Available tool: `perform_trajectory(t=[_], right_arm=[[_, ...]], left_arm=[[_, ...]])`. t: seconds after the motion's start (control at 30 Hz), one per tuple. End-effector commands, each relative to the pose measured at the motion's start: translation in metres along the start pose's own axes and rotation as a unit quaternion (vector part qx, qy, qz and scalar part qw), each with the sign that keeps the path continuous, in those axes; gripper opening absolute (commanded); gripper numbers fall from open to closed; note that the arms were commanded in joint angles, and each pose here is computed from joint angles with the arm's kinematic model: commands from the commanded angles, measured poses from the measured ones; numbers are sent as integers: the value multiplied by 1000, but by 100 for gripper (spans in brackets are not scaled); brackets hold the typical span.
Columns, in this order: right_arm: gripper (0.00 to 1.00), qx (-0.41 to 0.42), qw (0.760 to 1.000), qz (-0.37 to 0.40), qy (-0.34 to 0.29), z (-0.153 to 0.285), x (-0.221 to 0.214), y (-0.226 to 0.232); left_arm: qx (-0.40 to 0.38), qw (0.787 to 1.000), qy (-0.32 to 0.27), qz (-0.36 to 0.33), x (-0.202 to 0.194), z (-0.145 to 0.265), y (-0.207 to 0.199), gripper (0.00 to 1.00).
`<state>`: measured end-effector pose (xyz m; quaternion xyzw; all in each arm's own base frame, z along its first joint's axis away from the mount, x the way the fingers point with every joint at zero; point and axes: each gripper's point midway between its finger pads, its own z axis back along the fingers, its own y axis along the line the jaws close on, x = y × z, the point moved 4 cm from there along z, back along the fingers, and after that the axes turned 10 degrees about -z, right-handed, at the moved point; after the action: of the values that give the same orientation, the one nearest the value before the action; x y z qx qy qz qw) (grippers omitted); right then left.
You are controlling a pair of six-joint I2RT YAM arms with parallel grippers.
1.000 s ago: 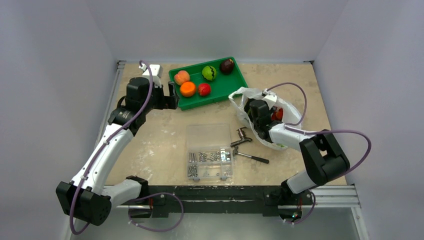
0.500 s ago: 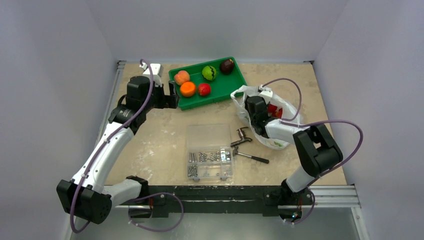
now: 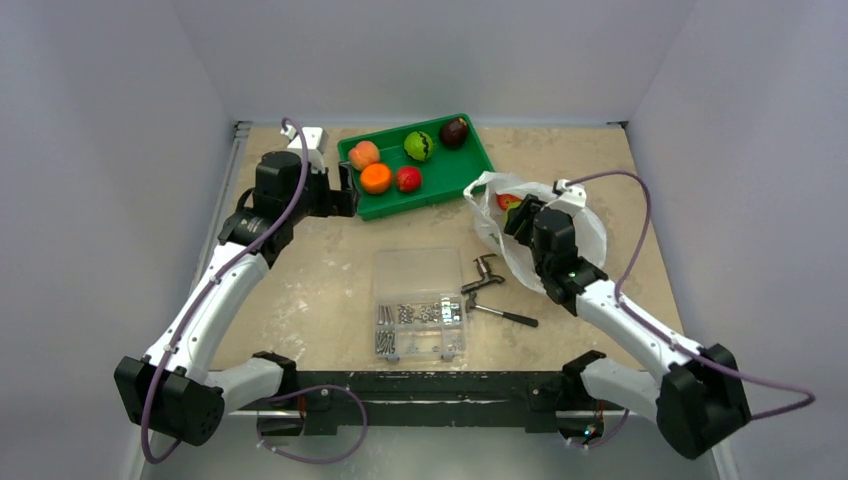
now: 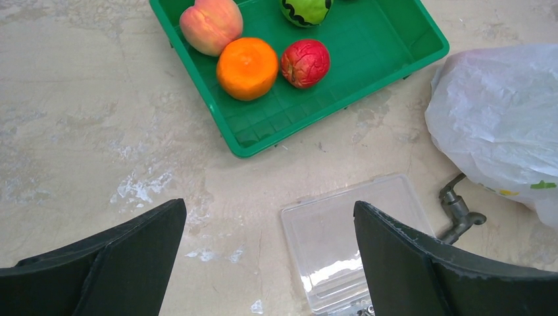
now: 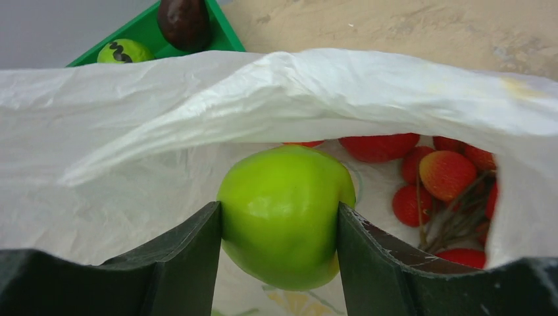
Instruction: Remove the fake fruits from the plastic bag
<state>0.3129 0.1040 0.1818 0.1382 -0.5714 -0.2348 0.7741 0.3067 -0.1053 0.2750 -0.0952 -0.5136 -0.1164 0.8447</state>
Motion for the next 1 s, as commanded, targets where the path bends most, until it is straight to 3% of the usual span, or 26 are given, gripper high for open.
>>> perform_trajectory(t=[0.0, 0.17, 0.33, 0.5, 0.7, 0.97], right_arm=[[5, -19, 1000, 23, -7, 28, 10, -21], [1, -1, 998, 26, -52, 58, 54, -13], [1, 64, 995, -6, -76, 77, 95, 24], [1, 131, 990, 16, -56, 68, 130, 84], [1, 194, 978, 6, -78, 50, 174, 149], [1, 234, 971, 5, -40, -15, 144, 216]], left_arm=[[-8, 999, -33, 8, 23, 5, -2, 100], [-9, 999, -33, 7, 23, 8, -2, 100], [-7, 999, -38, 6, 25, 10, -2, 100], [-15, 999, -39, 4, 25, 11, -4, 100], [-7, 999, -46, 0, 27, 14, -1, 100], [-23, 999, -37, 9, 26, 8, -5, 100]])
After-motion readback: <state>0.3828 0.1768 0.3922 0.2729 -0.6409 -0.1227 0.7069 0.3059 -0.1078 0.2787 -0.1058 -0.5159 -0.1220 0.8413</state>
